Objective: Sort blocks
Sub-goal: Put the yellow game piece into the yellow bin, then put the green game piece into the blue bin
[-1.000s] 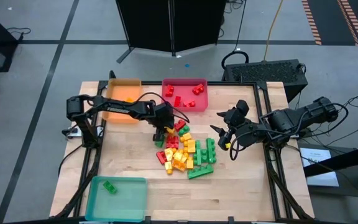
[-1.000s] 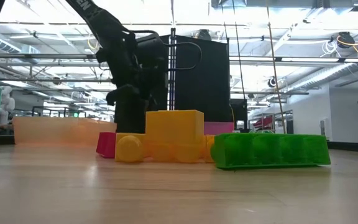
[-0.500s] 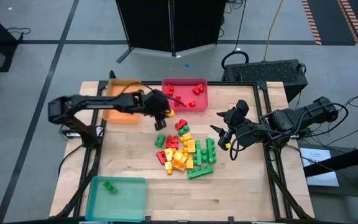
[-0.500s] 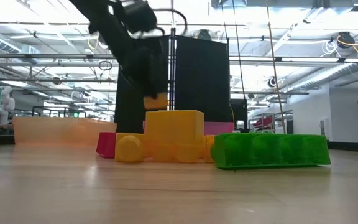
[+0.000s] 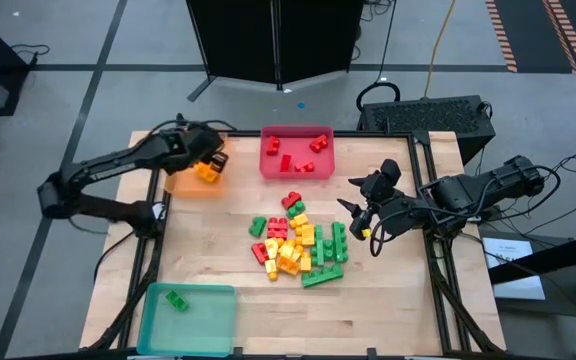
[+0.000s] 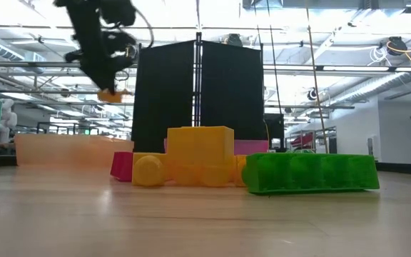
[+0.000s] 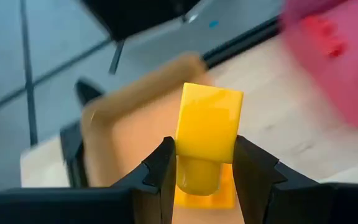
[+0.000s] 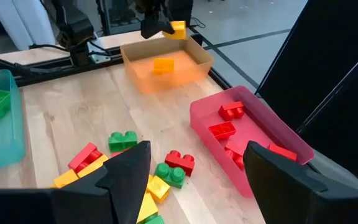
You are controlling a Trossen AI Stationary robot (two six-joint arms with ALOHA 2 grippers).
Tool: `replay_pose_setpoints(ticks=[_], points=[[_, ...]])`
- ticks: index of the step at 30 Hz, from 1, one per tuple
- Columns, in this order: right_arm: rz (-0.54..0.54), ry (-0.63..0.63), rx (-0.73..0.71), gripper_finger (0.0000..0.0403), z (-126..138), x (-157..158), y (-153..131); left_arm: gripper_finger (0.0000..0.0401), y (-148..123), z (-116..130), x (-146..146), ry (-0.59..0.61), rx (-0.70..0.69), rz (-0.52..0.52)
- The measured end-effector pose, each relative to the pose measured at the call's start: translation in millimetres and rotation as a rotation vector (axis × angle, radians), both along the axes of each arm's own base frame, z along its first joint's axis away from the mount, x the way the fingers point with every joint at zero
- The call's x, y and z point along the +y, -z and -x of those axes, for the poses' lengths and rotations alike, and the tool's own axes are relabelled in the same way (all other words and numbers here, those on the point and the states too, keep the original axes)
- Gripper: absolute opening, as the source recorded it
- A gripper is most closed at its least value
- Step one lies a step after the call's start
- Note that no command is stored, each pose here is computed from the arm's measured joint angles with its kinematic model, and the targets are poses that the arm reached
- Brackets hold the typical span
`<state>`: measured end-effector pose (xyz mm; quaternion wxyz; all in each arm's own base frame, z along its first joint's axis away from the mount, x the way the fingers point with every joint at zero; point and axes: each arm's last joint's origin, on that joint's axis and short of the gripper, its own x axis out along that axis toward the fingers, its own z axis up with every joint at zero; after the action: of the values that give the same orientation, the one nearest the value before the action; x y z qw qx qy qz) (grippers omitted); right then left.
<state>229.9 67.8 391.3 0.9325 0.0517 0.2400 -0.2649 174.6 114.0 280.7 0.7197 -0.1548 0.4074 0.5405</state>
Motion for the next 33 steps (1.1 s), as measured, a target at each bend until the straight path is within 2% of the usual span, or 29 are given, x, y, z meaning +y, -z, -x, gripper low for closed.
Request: replay_pose_setpoints(ticks=[8, 13, 17, 23, 29, 33], points=[[0.001, -0.003, -0.007, 0.0249, -0.6, 0.2, -0.7, 0.0118, 47.9, 37.9, -5.6, -0.186, -0.057, 0.069], [0.004, -0.003, -0.006, 0.0249, -0.6, 0.2, -0.8, 0.0118, 70.2, 46.4, -7.1, -0.273, -0.137, 0.061], [0.001, -0.001, -0.011, 0.0249, -0.8, 0.2, -1.0, 0.0118, 92.6, 54.1, -11.1, -0.339, -0.131, 0.093], [-0.001, 0.001, -0.013, 0.0249, -0.8, 0.3, -1.0, 0.0122, 102.3, 56.9, -13.1, -0.345, -0.120, 0.100], [-0.005, 0.000, -0.020, 0.0249, -1.2, 0.4, -1.5, 0.0222, 102.7, 56.6, -13.5, -0.327, -0.119, 0.119], [-0.007, -0.002, -0.019, 0.0249, -1.2, 0.5, -1.4, 0.0271, 101.5, 54.1, -13.9, -0.249, -0.117, 0.166]])
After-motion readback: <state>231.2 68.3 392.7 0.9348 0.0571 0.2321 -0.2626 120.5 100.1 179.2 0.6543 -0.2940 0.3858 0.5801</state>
